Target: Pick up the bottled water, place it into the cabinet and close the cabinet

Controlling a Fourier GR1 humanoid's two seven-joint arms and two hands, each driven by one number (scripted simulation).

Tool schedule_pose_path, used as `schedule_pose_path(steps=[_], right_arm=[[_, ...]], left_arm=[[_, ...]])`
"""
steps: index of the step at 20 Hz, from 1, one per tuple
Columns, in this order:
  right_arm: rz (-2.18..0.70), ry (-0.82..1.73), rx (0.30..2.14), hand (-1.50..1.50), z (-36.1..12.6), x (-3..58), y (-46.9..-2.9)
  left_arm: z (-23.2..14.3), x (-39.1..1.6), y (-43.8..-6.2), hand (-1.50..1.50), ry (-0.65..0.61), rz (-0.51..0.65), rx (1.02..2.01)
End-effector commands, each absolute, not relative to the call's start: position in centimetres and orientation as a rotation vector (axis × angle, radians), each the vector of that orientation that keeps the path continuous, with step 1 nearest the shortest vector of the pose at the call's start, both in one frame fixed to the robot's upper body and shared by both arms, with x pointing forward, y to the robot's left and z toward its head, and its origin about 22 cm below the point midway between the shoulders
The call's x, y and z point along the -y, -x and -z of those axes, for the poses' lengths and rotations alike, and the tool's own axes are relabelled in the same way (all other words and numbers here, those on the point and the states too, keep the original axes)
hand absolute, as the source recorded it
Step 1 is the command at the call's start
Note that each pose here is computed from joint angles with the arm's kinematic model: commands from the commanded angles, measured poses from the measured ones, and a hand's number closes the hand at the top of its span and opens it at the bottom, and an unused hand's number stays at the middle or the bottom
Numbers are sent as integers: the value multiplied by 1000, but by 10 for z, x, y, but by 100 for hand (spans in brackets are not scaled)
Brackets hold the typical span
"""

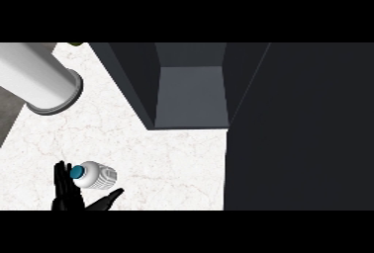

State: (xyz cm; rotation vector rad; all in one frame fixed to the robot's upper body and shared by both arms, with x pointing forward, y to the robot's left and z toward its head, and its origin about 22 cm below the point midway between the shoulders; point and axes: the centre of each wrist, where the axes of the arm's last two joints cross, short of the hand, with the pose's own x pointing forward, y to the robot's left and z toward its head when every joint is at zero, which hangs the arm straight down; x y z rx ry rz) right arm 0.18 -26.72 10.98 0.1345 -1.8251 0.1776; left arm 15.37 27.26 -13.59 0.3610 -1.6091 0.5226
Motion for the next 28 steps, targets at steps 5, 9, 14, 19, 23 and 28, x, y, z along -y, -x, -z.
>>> schedule_pose_path(steps=[5,9,14,19,23,28], right_arm=[[-194,-143,1887,-150,-138,267,2],[-194,-130,1874,-150,-136,268,3],[-184,-120,1894,-150,-138,265,7],[-207,-124,1899,-150,-148,266,9],[-212,-146,1888,-150,-142,272,2],[-210,-144,1897,-150,-134,282,8]], left_arm=[[152,-273,-170,-150,-202,-612,1647],[164,-263,-165,-150,-127,-630,1690],[161,-275,-182,150,-93,-650,1735],[151,-269,-196,150,-93,-682,1748],[146,-254,-213,150,-61,-684,1763],[137,-259,-235,150,36,-543,1800]])
